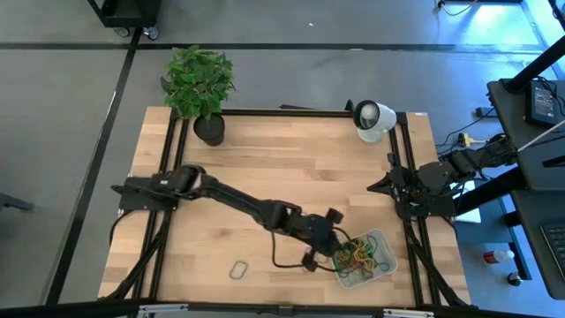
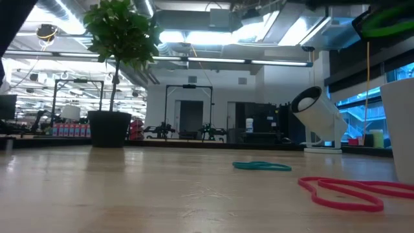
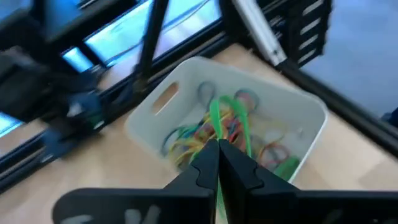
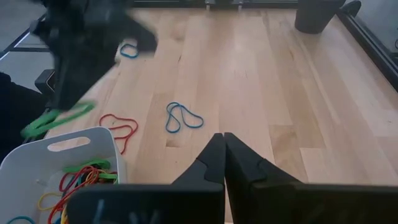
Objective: Pick and place rubber bands into bin
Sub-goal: Put the green rubber band into the white bin, then put the blue rubber band into the white bin
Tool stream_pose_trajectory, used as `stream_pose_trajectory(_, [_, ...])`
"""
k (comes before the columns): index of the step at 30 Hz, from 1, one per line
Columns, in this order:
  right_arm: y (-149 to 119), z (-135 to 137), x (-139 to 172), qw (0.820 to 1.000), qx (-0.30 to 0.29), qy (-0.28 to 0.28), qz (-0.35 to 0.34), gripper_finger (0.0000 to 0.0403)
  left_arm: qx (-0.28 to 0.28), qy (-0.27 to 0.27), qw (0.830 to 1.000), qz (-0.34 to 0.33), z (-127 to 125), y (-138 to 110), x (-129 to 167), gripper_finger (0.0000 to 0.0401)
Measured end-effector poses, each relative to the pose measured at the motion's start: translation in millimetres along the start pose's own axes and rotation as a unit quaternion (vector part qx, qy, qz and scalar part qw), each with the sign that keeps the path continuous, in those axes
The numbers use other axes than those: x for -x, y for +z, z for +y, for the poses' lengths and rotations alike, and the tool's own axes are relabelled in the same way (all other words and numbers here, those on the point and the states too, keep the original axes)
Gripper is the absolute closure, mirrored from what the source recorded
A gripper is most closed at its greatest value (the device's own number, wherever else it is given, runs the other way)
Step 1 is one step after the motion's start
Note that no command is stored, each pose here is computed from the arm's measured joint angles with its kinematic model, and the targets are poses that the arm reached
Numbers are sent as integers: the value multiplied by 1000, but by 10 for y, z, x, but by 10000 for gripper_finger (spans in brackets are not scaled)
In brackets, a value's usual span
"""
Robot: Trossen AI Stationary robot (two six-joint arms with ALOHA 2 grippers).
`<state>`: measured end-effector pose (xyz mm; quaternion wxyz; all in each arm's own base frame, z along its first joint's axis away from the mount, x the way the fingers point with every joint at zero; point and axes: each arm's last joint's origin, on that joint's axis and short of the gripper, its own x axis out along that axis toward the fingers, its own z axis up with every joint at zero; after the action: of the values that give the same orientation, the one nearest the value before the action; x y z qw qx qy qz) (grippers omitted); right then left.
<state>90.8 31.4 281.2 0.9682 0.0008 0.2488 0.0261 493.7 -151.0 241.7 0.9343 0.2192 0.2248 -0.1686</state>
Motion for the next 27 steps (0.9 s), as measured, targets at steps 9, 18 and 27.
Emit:
stream_pose_trajectory(9, [0, 0, 0, 1000, 0, 0, 0, 402, 31, -11, 997, -64, -95, -247, -450, 391])
stream_pose_trajectory(18, [-1, 0, 0, 1000, 0, 0, 0, 402, 51, -5, 998, -36, -87, -315, -471, 313])
stream_pose_trajectory(27, [-1, 0, 0, 1000, 0, 0, 0, 402, 30, 60, 996, 67, -57, -340, -318, 286])
